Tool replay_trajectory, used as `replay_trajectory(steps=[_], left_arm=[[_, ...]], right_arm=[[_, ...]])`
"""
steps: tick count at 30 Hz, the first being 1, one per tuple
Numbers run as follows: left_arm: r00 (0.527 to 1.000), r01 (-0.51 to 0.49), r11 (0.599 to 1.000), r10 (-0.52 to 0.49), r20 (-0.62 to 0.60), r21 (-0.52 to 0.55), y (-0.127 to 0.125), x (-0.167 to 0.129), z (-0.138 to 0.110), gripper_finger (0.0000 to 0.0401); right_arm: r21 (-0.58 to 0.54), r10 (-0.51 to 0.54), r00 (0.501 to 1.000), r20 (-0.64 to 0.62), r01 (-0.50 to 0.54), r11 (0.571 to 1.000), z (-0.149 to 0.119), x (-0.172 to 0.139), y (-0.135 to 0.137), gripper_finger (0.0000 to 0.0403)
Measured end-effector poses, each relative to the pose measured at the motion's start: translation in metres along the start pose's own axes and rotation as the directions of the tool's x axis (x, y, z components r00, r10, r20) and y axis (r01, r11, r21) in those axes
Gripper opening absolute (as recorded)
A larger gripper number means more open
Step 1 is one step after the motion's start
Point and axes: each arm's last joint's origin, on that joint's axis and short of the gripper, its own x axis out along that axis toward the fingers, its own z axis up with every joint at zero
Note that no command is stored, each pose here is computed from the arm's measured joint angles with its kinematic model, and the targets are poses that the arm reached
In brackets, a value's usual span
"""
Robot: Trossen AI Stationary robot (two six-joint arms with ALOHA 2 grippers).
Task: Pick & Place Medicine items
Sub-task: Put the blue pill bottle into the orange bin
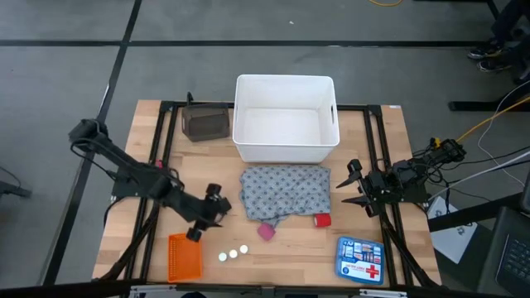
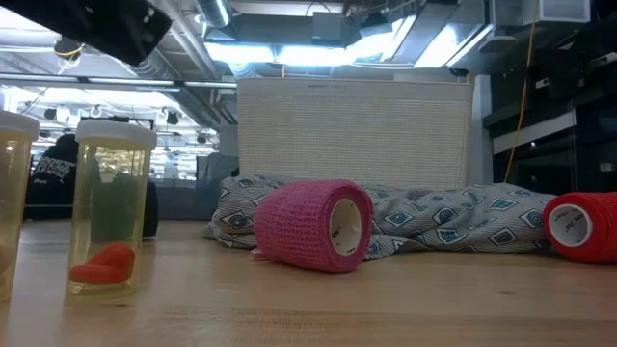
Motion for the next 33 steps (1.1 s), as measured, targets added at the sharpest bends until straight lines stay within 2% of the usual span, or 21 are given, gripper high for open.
replay_trajectory(steps=[3, 7, 9, 14, 18, 21, 25, 33], left_arm=[[0.996, -0.029, 1.0, 0.029, -0.082, -0.005, -0.005, 0.002, 0.007, 0.0187], [0.971, -0.12, 0.993, 0.116, -0.21, -0.003, -0.006, 0.009, 0.002, 0.0187], [0.961, -0.12, 0.993, 0.116, -0.25, 0.0, -0.007, 0.013, -0.002, 0.0187], [0.967, 0.021, 0.998, -0.036, -0.251, -0.062, -0.013, 0.022, 0.0, 0.0187], [0.965, 0.181, 0.977, -0.199, -0.169, -0.116, -0.022, 0.024, 0.009, 0.0187], [0.962, 0.247, 0.96, -0.259, -0.089, -0.132, -0.028, 0.023, 0.017, 0.0187], [0.966, 0.237, 0.957, -0.251, -0.064, -0.169, -0.034, 0.028, 0.018, 0.0187], [0.956, 0.183, 0.949, -0.233, -0.18, -0.258, -0.037, 0.058, 0.004, 0.0187]], right_arm=[[0.0, 0.0, 1.0, 0.0, 0.0, 1.0, 0.0, 0.0, 0.0, 0.0224], [0.0, 0.0, 1.0, 0.0, 0.0, 1.0, 0.0, 0.0, 0.0, 0.0224], [0.0, 0.0, 1.0, 0.0, 0.0, 1.0, 0.0, 0.0, 0.0, 0.0224], [0.0, 0.0, 1.0, 0.0, 0.0, 1.0, 0.0, 0.0, 0.0, 0.0224], [0.0, 0.0, 1.0, 0.0, 0.0, 1.0, 0.0, 0.0, 0.0, 0.0224], [0.0, 0.0, 1.0, 0.0, 0.0, 1.0, 0.0, 0.0, 0.0, 0.0224], [0.0, 0.0, 1.0, 0.0, 0.0, 1.0, 0.0, 0.0, 0.0, 0.0224], [0.0, 0.0, 1.0, 0.0, 0.0, 1.0, 0.0, 0.0, 0.0, 0.0224]])
